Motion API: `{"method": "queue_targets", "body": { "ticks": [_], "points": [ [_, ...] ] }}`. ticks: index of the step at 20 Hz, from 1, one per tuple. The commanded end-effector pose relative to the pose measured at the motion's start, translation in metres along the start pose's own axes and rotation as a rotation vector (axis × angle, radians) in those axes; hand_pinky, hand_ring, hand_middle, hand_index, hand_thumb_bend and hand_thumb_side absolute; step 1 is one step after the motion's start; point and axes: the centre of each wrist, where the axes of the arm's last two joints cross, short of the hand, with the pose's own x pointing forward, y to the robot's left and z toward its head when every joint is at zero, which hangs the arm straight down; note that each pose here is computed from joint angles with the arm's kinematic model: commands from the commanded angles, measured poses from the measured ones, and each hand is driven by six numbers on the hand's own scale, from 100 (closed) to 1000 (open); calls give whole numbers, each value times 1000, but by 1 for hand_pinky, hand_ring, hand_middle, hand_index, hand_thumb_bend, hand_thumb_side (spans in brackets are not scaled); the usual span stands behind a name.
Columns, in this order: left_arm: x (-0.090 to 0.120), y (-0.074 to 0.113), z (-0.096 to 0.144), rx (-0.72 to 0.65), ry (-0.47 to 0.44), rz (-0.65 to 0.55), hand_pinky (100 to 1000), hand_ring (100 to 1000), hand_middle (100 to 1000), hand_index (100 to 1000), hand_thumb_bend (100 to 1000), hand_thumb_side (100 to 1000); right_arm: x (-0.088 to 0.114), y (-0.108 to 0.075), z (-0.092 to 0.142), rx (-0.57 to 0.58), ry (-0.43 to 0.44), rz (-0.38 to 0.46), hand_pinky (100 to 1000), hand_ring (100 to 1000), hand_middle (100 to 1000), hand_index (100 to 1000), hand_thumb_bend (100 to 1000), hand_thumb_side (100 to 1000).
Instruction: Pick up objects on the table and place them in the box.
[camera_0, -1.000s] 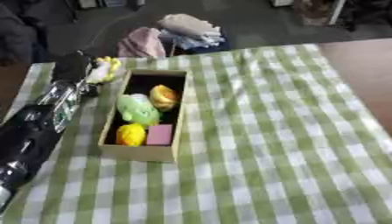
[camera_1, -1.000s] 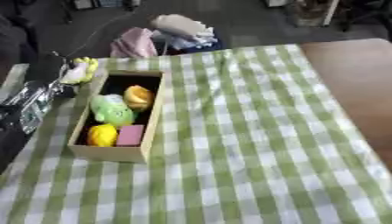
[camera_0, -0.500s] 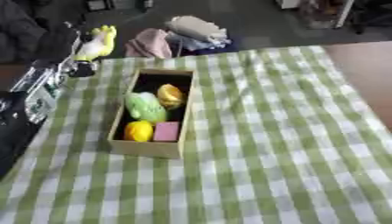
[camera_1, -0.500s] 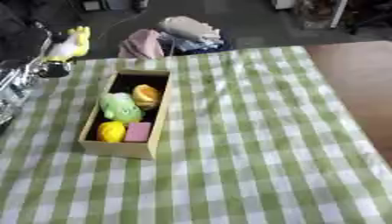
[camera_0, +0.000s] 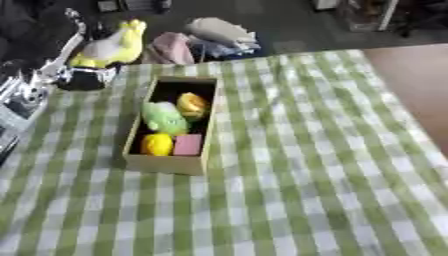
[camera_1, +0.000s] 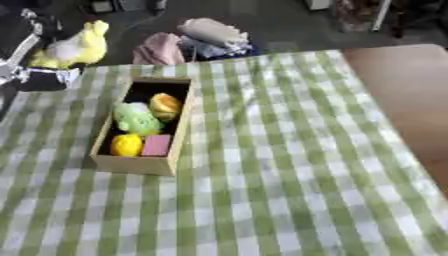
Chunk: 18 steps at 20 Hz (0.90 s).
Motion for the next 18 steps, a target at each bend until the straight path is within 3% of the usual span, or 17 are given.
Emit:
{"method": "queue_targets", "body": {
  "ticks": [1,7,14,18],
  "points": [
    [8,-2,-1,-61,-38,-15,650,531,510,658,251,150,3,-3,-5,23,-25,15,576,559,556,754,100,416],
    [9,-33,-6,-225,-63,-59,682,596,599,733,305,202,0,-1,-2,21,0,15,562,549,546,745,100,412],
    [6,-60,-6,-404,-83,-137,780,765,801,874,455,471,-1,1,-2,18,9,17,560,547,544,744,100,411],
    [5,-62,-3,-443,-84,-157,826,828,869,913,483,545,-1,1,-2,18,11,18,560,547,544,744,100,411]
  ]
}}
